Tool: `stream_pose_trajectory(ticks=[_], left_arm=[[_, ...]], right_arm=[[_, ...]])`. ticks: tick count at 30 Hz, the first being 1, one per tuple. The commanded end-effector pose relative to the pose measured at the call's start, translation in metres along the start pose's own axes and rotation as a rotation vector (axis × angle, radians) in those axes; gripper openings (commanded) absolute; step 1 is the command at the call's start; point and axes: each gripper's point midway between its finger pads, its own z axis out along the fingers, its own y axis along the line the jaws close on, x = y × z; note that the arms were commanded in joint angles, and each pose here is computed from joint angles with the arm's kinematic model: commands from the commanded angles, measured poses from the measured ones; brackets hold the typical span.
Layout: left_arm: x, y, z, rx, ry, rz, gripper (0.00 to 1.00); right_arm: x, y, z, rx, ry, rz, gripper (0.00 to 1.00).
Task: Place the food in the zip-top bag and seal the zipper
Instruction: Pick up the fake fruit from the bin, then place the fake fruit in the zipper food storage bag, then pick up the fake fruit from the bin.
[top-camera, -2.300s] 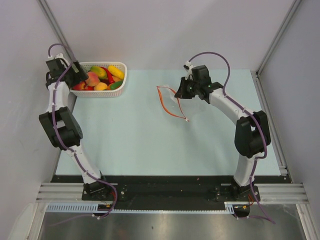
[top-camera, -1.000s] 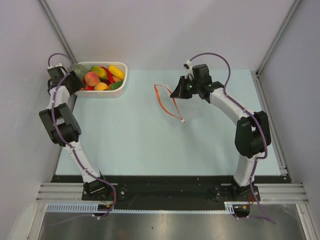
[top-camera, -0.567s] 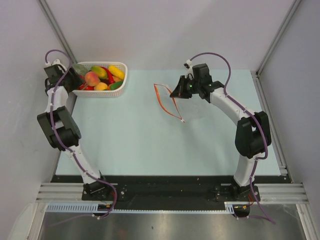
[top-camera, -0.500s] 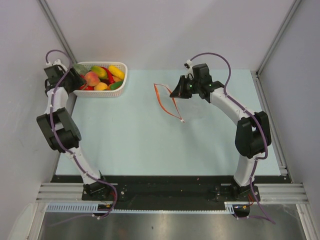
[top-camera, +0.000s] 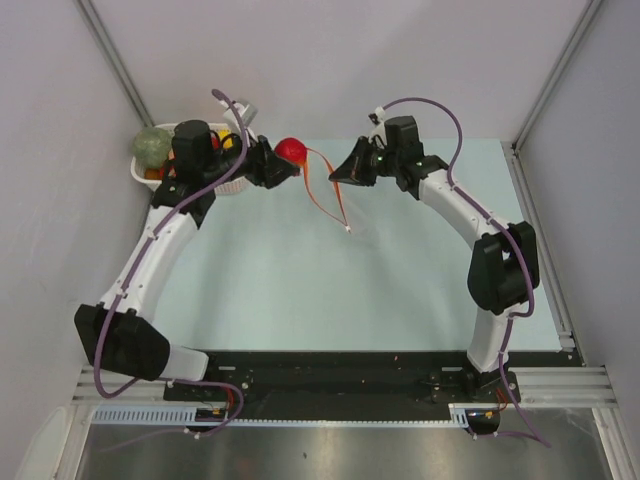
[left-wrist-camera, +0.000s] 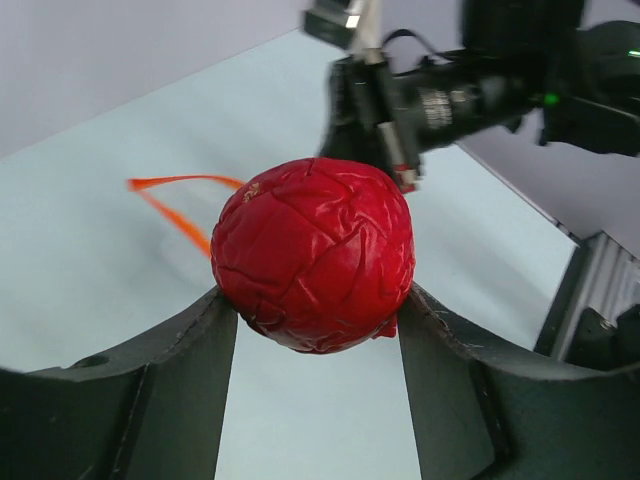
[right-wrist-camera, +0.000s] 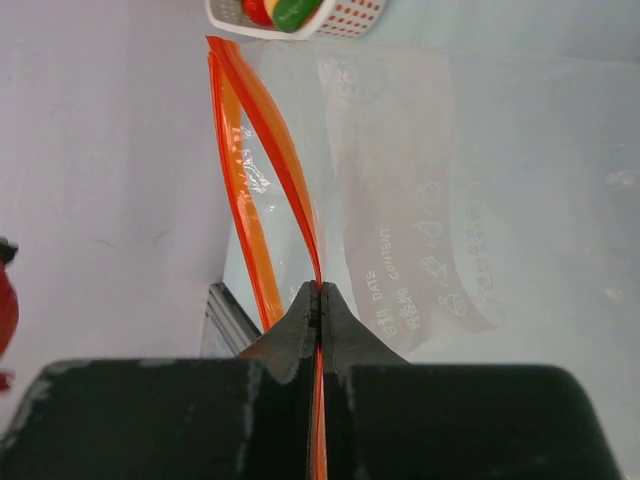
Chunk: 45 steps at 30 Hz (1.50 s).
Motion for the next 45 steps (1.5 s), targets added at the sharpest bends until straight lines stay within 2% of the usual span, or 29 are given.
stream_pose_trajectory(ticks=[1,5,8,15,21,24,25,27,29,31,34,37,40,43,45], left_arm=[[0.006,-0.037,0.011,0.133,0.0,0.066,0.35],[0.013,-0.049,0.024,0.157,0.017,0.09,0.36],[0.028,-0.038,0.034,0.117,0.072,0.069,0.36],[0.075,0.012,0.052,-0.095,0.24,-0.031,0.36],[0.098,0.039,0.043,-0.223,0.358,0.0,0.36],[0.105,0.046,0.044,-0.234,0.426,0.05,0.49],[0.095,0.043,0.047,-0.218,0.417,0.062,0.66],[0.092,0.037,0.045,-0.183,0.438,0.06,0.86],[0.071,0.024,0.044,-0.097,0.373,0.059,0.99],[0.044,0.015,0.037,-0.067,0.292,0.049,1.0],[0.011,0.033,0.027,-0.109,0.18,0.001,1.0],[-0.013,0.094,0.01,-0.266,0.084,-0.075,1.0],[-0.03,0.187,-0.028,-0.519,-0.01,-0.144,1.0],[-0.045,0.248,-0.062,-0.697,-0.097,-0.205,1.0],[-0.035,0.288,-0.072,-0.797,-0.106,-0.257,1.0]], right_arm=[[-0.016,0.055,-0.01,-0.156,-0.023,0.04,0.0],[-0.007,0.069,-0.012,-0.216,0.002,0.061,0.0],[-0.003,0.07,-0.013,-0.231,0.006,0.086,0.0],[0.002,0.059,-0.011,-0.224,0.011,0.095,0.0],[-0.002,0.043,-0.013,-0.199,0.003,0.115,0.0],[-0.002,0.038,-0.011,-0.2,0.005,0.122,0.0],[-0.002,0.037,-0.011,-0.201,0.007,0.122,0.0],[-0.002,0.032,-0.008,-0.194,0.009,0.127,0.0],[-0.003,0.026,-0.006,-0.182,0.008,0.132,0.0],[-0.003,0.021,-0.004,-0.174,0.009,0.137,0.0],[-0.007,0.015,-0.002,-0.162,0.001,0.138,0.0],[-0.008,0.012,0.001,-0.157,0.002,0.141,0.0],[-0.009,0.01,0.003,-0.149,-0.001,0.131,0.0],[-0.01,0.007,0.007,-0.144,-0.002,0.13,0.0],[-0.01,0.006,0.008,-0.141,-0.006,0.124,0.0]])
